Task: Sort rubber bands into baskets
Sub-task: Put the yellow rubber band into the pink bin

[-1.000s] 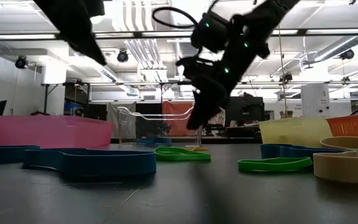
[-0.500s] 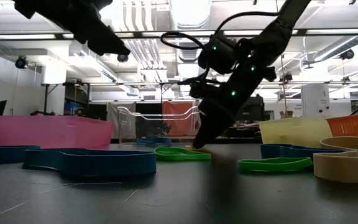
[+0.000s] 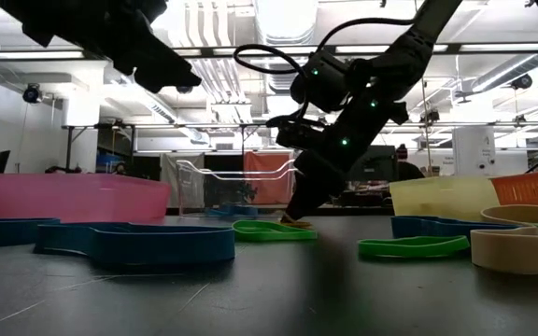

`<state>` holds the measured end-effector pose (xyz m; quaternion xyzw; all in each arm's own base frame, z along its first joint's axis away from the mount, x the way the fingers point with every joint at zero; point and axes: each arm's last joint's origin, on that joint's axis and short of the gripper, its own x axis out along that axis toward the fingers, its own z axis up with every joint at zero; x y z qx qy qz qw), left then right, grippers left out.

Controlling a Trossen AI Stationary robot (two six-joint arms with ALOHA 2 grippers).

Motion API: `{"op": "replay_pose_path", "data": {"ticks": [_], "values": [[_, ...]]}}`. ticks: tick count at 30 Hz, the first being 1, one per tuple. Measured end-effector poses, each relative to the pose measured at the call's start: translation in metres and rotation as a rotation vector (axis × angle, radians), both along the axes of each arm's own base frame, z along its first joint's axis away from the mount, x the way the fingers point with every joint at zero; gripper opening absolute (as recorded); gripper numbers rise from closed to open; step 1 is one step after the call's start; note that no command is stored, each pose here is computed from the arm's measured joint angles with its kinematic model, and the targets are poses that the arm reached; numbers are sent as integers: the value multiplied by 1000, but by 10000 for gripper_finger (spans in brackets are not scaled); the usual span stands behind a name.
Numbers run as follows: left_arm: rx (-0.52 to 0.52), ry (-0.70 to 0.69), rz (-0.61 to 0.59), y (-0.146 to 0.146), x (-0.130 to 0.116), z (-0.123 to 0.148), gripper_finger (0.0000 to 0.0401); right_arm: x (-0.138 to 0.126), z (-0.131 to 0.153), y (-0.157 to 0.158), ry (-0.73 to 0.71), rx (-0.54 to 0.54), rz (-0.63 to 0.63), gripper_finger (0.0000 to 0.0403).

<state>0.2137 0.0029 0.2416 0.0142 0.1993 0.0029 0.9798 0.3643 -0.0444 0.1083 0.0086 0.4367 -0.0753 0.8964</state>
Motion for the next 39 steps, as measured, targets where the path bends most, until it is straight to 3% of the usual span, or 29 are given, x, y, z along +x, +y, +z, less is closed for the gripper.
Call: {"op": "replay_pose_path", "data": {"ticks": [6,17,29,34,39], "values": [[-71,-83,10,0,-1,-9,187,6,24,17,-134,-46,90,9],[-93,-142,-46,-2,3,-24,191,16,84,54,-434,-122,232,9],[-107,-74,-74,-3,21,-33,209,39,129,74,-458,-356,283,9],[-117,-72,-104,-5,27,-30,169,40,132,74,-439,-370,283,9],[-120,-56,-108,-5,28,-31,77,40,132,74,-439,-364,279,9]]}}
